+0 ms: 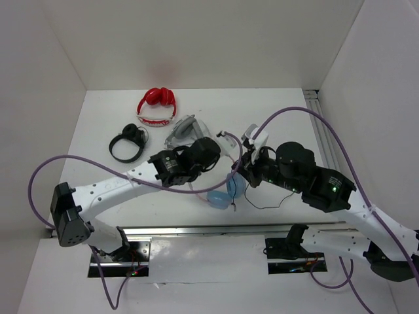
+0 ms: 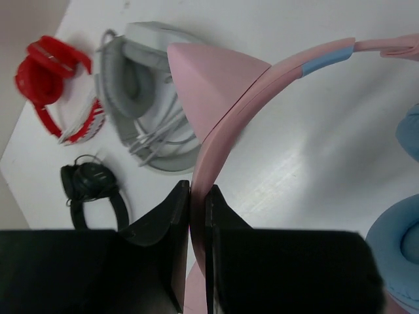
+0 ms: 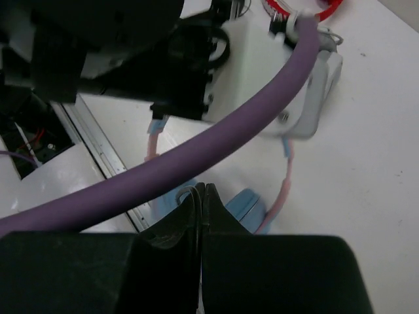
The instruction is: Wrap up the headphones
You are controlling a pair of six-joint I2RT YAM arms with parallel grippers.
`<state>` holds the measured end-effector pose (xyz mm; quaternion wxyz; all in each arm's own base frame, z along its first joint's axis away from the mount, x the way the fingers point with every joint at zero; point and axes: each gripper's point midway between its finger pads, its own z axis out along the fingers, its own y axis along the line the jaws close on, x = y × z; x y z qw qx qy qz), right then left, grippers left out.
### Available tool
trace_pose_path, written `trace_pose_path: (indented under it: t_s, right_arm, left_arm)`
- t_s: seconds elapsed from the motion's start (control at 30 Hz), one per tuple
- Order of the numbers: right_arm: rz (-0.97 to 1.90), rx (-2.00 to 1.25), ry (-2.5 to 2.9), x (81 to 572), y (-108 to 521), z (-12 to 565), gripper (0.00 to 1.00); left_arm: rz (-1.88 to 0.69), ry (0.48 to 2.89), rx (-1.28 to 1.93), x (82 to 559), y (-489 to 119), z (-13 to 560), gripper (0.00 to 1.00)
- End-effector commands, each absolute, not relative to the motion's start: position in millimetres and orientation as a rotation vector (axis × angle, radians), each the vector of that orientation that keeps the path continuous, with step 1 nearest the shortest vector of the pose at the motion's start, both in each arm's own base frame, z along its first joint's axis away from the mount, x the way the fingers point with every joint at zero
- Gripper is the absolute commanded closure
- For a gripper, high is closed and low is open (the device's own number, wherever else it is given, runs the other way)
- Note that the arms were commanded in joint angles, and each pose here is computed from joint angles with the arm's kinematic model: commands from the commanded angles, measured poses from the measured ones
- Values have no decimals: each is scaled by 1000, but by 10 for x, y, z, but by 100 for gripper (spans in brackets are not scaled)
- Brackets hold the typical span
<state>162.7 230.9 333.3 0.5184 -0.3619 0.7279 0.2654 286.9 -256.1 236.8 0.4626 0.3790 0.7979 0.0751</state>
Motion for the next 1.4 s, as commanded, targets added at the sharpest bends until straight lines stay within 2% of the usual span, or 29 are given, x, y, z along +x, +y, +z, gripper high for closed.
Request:
trace_pose_path:
  t_s: [0.0, 0.27, 0.53, 0.8, 1.07, 1.23, 1.37]
  right_arm:
    - [568, -838, 1704, 1693, 2194, 3485, 100]
    - [286, -508, 1734, 2095, 1700, 3503, 100]
    - [154, -401, 1779, 2274, 1600, 3388, 100]
    - [139, -357, 1782, 2273, 1547, 3311, 100]
    - [194, -307, 1788, 2291, 1633, 3185, 100]
    - [210, -302, 1797, 2327, 1723, 3107, 100]
    - [260, -293, 1795, 2322, 1803, 3011, 100]
  left_arm:
    - [34, 1887, 1056, 2645, -2906, 2395, 100]
    - [-271, 1794, 1294, 1891, -3125, 2536, 100]
    - [-482, 1747, 1475, 1412, -3260, 2567, 100]
    - [-489, 1678, 1319, 1486, -3132, 3038, 100]
    - [-706, 1469, 1160, 1241, -2916, 3878, 100]
    - [-750, 1439, 1126, 1167, -2810, 4069, 100]
    - [-776, 1416, 980, 1219, -2696, 4330, 100]
